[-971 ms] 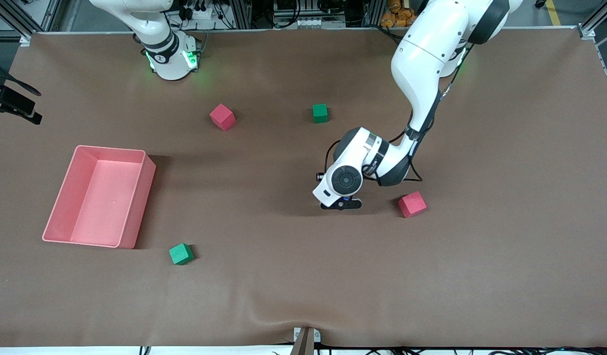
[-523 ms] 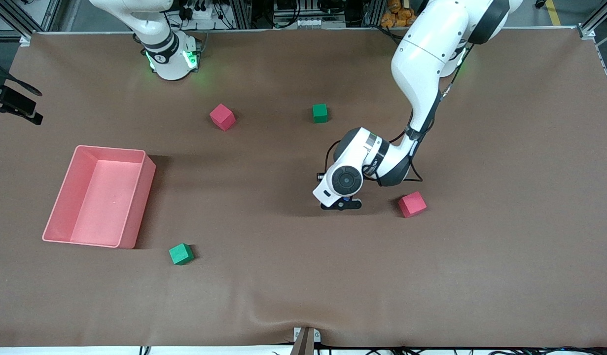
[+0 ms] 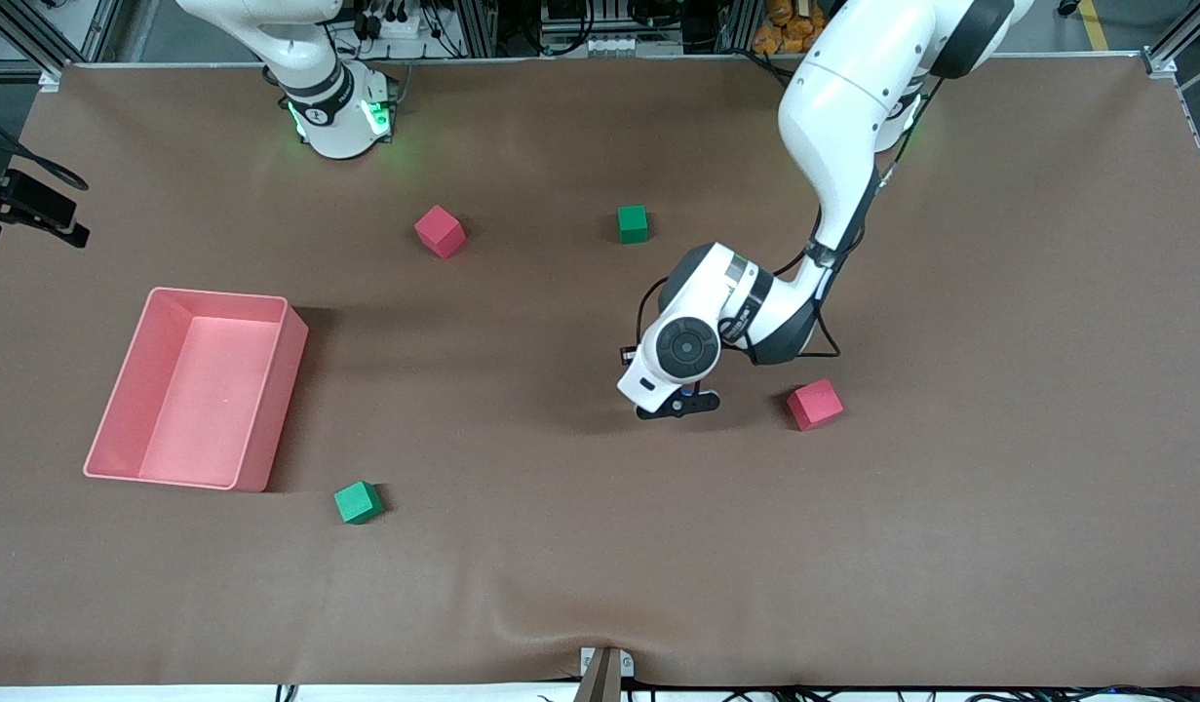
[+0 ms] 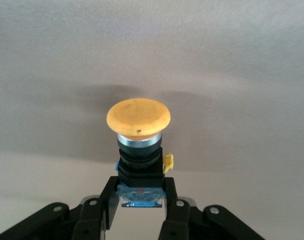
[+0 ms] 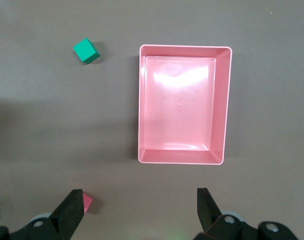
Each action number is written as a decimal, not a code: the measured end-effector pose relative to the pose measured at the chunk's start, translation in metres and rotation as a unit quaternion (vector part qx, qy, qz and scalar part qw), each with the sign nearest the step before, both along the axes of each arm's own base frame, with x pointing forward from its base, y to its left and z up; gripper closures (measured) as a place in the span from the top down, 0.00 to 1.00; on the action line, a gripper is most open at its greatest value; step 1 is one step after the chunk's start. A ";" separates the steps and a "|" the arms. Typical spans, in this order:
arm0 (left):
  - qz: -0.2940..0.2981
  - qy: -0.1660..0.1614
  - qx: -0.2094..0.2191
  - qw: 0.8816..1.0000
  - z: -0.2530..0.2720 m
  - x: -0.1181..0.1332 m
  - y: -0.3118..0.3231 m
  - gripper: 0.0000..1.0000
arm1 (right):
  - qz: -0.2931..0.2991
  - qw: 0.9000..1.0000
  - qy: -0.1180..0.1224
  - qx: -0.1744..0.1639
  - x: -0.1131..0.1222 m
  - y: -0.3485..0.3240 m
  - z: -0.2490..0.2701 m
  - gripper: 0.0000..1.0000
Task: Place and upright button with both arms
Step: 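Close the left gripper on the button base and lift it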
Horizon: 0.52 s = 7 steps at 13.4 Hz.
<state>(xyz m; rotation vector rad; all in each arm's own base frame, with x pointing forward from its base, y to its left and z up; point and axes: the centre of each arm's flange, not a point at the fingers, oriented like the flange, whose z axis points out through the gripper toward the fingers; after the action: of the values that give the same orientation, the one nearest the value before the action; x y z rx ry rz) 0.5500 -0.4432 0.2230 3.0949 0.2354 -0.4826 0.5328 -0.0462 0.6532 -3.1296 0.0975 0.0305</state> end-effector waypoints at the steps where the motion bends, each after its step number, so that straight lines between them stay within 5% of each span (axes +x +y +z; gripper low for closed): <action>1: 0.008 -0.006 0.002 1.000 0.009 -0.003 -0.006 0.41 | 0.001 1.000 0.000 0.000 0.000 0.001 0.000 1.00; 7: 0.074 -0.082 0.075 0.991 0.043 -0.060 -0.076 0.41 | 0.001 1.000 0.002 -0.002 0.000 0.001 -0.001 1.00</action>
<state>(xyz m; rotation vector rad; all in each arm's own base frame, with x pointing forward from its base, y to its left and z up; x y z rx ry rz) 0.4904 -0.5191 0.2662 3.2063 0.5178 -0.2148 0.5327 -0.0451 0.6527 -3.1336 0.0936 0.0362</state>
